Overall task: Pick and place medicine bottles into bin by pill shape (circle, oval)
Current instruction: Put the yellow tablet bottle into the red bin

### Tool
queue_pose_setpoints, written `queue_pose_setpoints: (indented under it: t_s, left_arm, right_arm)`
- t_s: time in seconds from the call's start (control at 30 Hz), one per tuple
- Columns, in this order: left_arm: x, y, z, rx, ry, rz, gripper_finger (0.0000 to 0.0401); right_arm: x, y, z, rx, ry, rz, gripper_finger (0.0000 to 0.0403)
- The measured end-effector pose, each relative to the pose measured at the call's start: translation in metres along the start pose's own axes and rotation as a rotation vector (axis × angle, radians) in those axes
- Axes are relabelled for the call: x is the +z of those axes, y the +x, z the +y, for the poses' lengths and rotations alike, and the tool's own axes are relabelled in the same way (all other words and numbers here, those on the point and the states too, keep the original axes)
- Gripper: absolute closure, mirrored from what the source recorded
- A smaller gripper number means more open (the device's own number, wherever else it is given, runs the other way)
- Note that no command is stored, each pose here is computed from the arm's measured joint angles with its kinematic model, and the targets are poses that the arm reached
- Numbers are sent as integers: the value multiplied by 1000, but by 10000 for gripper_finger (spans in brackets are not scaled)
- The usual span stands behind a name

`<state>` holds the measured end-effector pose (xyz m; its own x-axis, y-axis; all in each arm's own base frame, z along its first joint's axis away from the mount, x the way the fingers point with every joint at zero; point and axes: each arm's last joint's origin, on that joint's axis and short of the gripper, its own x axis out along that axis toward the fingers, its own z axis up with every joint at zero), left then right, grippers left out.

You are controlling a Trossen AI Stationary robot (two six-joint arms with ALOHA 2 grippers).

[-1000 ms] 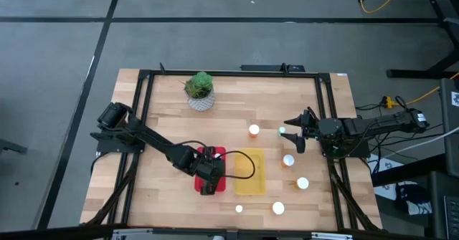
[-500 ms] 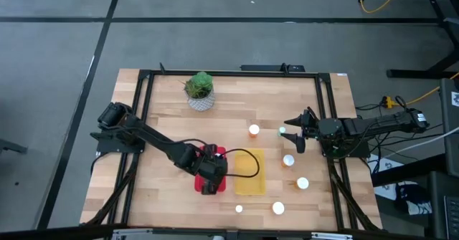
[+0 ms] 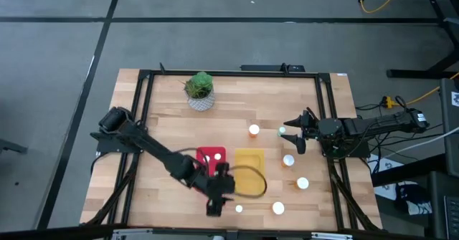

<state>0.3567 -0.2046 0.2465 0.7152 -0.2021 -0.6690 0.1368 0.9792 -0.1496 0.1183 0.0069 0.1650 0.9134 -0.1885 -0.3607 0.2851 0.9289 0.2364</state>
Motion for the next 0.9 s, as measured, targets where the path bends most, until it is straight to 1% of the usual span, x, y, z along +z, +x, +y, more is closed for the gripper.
queue_pose_setpoints:
  t_s: [0.13, 0.27, 0.37, 0.47, 0.57, 0.7, 0.77, 0.9]
  left_arm:
    - [-5, 17, -22, -19, 39, 16, 232]
    - [-3, 35, -36, 1, 74, 52, 232]
    - [-3, 44, -41, 33, 96, 116, 232]
    - [-3, 45, -42, 92, 119, 184, 232]
    - [-1, 41, -44, 142, 108, 192, 232]
    - [-3, 41, -47, 139, 69, 195, 232]
    - [-7, 46, -50, 131, 55, 199, 232]
    - [-22, 63, -56, 111, 54, 245, 232]
  right_arm:
    - [-1, 0, 0, -2, -2, 10, 95]
    - [-2, 0, -1, -1, -1, 24, 95]
    - [-3, 0, -1, 2, -2, 29, 95]
    - [-3, 0, -1, 3, -4, 30, 95]
    - [-3, 0, 0, 13, -4, 36, 95]
    - [-4, 0, 0, 28, -7, 48, 95]
    - [-4, 0, 0, 30, -8, 50, 95]
    - [-4, 0, 0, 30, -11, 51, 95]
